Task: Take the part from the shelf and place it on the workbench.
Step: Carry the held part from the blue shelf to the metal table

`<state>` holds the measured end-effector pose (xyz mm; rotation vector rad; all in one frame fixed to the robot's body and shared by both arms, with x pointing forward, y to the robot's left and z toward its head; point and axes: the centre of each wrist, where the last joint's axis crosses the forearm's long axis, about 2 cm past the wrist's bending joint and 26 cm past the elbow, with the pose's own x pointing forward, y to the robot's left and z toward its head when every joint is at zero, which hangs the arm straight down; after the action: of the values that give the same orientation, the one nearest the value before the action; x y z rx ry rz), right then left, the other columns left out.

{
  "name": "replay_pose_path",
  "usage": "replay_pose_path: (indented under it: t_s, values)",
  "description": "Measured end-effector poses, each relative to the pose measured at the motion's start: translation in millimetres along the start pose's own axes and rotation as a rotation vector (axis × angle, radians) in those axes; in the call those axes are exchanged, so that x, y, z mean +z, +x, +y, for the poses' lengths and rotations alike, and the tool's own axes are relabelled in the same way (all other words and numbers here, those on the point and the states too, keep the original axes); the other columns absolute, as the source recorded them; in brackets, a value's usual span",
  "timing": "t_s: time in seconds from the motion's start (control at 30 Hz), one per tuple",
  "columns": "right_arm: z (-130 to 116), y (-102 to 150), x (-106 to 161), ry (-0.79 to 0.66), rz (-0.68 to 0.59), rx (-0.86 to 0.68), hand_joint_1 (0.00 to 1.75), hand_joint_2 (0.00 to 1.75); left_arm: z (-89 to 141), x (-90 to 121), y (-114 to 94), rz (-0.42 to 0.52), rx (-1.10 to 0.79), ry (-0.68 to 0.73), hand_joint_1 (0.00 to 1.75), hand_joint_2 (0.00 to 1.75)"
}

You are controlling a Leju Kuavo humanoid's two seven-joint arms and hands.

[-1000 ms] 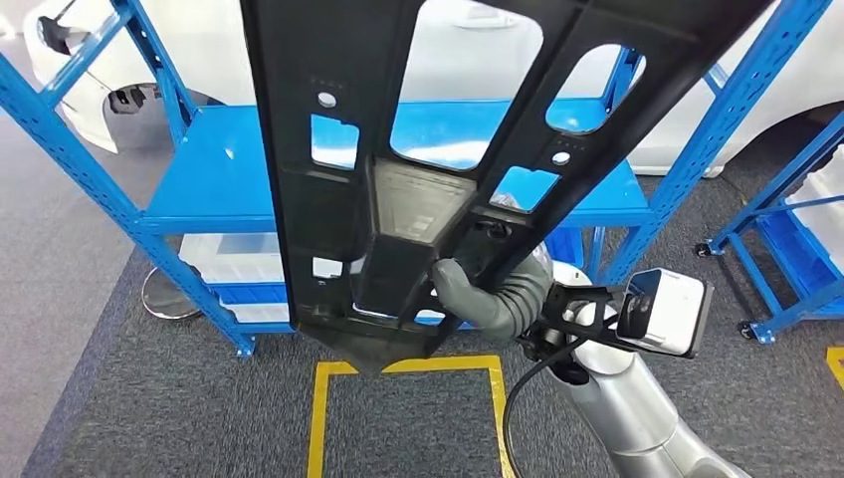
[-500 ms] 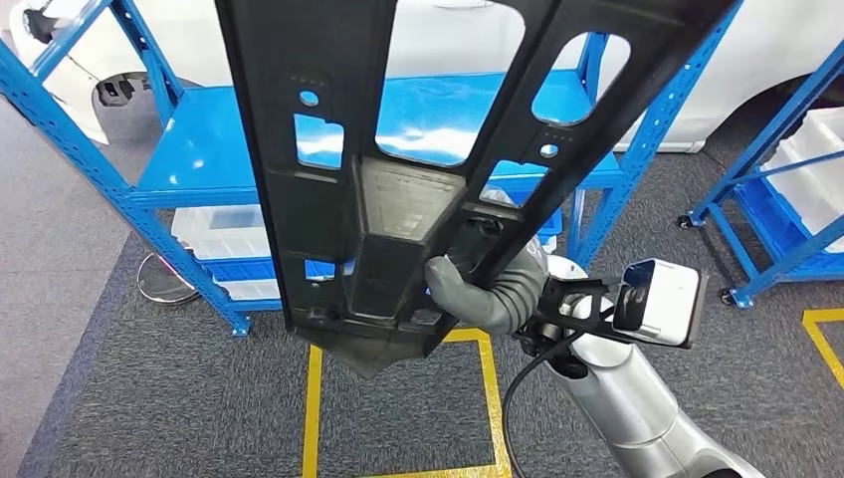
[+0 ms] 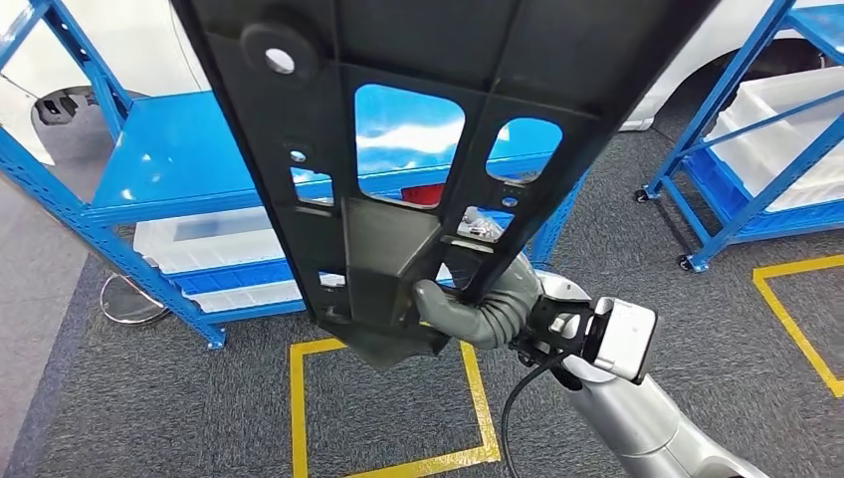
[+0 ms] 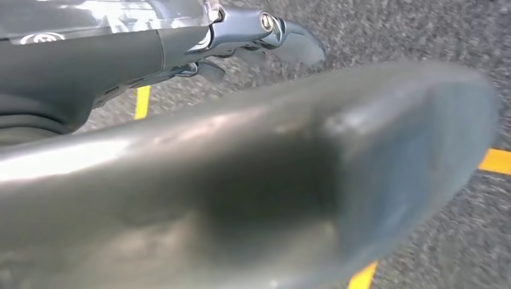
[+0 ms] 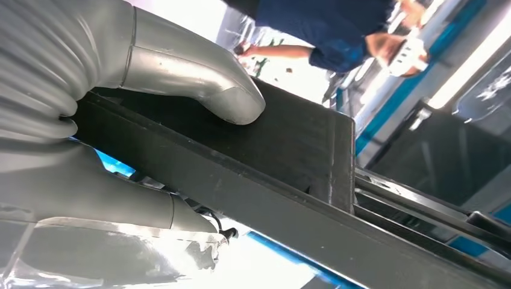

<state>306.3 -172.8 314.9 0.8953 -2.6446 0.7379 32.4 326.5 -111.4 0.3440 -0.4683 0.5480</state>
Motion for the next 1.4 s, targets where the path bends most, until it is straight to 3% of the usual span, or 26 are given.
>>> replay_pose_path:
  t_s: [0.23, 0.6, 1.1, 1.23, 1.4]
  values:
    - [-7.8, 8.2, 26.4, -0.011, 0.063, 0.019, 1.75, 1.75, -0.3, 0.1, -0.1, 0.008, -0.039, -0.011, 0.0, 0.0]
    - [-9.7, 19.4, 31.0, -0.023, 0.105, 0.092, 1.75, 1.75, -6.1, 0.4, 2.5, -0.009, -0.178, -0.052, 0.0, 0.0]
    - [30.0, 24.1, 72.0, 0.011, 0.113, 0.089, 1.75, 1.75, -23.1, 7.7, -4.2, 0.008, -0.185, -0.076, 0.0, 0.0]
    - [51.6, 30.0, 93.1, 0.024, 0.137, 0.081, 1.75, 1.75, -24.3, 8.9, -6.0, 0.011, -0.178, -0.076, 0.0, 0.0]
    - [65.3, 35.3, 96.8, -0.004, 0.139, 0.083, 1.75, 1.75, -24.8, 8.1, -4.5, 0.002, -0.174, -0.101, 0.0, 0.0]
